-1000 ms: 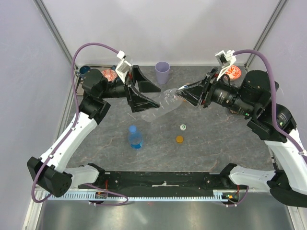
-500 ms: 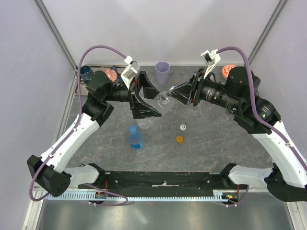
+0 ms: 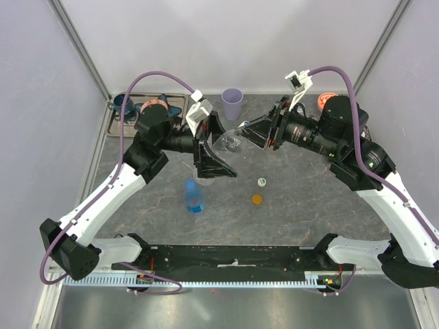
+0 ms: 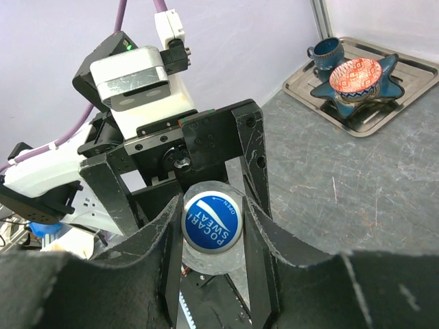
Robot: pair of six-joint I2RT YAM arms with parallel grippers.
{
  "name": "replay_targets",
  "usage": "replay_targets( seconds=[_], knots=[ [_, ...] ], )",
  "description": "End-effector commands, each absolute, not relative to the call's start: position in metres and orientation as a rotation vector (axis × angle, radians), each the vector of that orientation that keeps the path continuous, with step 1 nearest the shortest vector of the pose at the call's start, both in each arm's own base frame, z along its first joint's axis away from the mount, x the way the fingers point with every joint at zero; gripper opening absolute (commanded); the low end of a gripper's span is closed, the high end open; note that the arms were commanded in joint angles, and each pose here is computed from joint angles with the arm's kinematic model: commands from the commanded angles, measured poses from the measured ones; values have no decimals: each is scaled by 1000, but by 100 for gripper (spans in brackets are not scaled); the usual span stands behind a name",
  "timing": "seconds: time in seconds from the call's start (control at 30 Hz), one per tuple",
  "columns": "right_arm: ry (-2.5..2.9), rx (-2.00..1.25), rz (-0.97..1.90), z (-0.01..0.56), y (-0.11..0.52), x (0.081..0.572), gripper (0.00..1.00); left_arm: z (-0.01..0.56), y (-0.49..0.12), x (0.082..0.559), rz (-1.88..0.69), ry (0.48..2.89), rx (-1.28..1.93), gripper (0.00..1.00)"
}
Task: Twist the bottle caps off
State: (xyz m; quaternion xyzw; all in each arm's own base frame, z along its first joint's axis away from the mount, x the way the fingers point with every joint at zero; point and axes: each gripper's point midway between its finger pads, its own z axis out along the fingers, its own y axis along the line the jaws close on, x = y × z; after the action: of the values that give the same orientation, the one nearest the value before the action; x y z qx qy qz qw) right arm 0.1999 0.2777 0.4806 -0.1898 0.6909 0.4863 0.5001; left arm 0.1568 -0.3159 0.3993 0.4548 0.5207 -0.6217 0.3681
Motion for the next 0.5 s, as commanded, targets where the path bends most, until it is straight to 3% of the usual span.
replay_targets(
  seconds=[0.0,0.07,0.3,0.37,0.4,0.43,0.47],
  knots=[
    [1596,-456,1216,497,277,195,0,393,-318,162,-1556,1330,1178,95],
    [1601,-460,1220,496,278,195,0,392,-319,161,-1557,1327,1183,89],
    [1621,-451,1209,488,278,197,0,390,-317,159,-1552,1320,1194,51],
    [1622,-446,1200,488,277,198,0,389,-318,162,-1535,1329,1181,48],
    [1623,-447,1196,489,275,197,7,391,-316,162,-1516,1319,1178,48],
    [1627,-437,1180,489,274,199,33,390,-317,167,-1491,1329,1155,48],
    [1627,-427,1165,490,272,201,44,390,-317,169,-1471,1332,1143,48]
  ],
)
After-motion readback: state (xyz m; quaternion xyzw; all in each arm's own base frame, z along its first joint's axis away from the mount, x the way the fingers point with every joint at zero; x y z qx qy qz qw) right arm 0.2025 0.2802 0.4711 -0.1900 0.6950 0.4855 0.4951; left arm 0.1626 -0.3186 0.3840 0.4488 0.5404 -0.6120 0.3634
